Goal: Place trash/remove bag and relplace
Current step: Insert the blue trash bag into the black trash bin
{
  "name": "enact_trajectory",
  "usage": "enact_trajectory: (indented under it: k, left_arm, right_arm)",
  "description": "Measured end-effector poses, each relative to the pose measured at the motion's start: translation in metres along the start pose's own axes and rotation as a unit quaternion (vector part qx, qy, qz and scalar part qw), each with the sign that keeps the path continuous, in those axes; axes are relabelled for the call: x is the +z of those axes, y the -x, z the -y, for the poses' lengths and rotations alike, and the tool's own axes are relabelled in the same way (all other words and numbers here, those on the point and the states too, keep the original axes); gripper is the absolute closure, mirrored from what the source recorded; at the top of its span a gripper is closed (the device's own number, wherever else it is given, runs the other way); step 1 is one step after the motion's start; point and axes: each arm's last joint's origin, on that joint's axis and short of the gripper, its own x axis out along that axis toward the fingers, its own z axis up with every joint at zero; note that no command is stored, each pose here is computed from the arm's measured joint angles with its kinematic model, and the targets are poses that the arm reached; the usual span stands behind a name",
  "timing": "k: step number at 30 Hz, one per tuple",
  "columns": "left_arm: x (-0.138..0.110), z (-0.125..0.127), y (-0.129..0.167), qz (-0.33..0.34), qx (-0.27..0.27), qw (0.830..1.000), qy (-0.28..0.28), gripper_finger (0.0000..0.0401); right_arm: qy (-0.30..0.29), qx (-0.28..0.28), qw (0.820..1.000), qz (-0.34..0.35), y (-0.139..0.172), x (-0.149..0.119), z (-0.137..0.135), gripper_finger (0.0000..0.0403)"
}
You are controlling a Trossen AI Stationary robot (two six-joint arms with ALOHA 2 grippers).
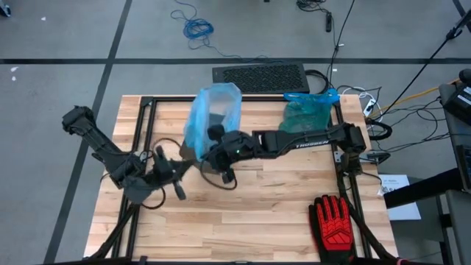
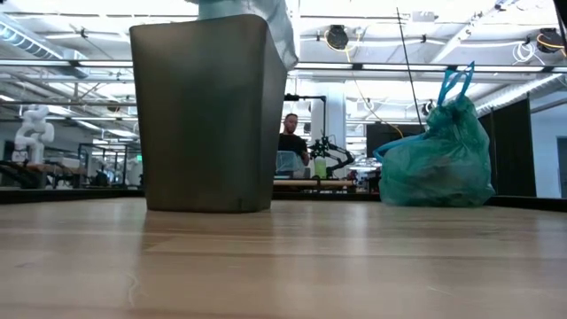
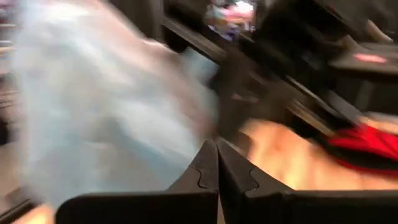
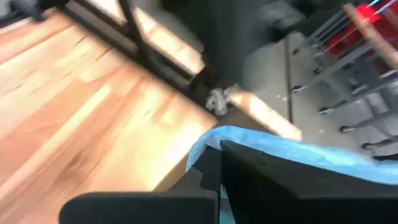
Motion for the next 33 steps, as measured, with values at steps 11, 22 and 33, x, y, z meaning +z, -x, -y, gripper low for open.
enact_trajectory:
  k: [11, 22, 33]
  left_arm:
    - [0.014, -0.075, 0.01, -0.011, 0.071, 0.995, 0.076, 0.0401]
    - [0.041, -0.109, -0.013, 0.0, 0.034, 0.997, 0.068, 0.0401]
    - [0.023, -0.115, -0.081, -0.08, -0.018, 0.994, 0.068, 0.0401]
  right_arm:
    - [0.043, 0.045, 0.998, -0.013, -0.002, 0.001, -0.036, 0.0403]
    - [0.074, 0.057, 0.996, -0.002, -0.002, 0.004, -0.04, 0.0403]
    - [0.076, 0.07, 0.995, 0.0, -0.002, 0.002, -0.039, 0.0403]
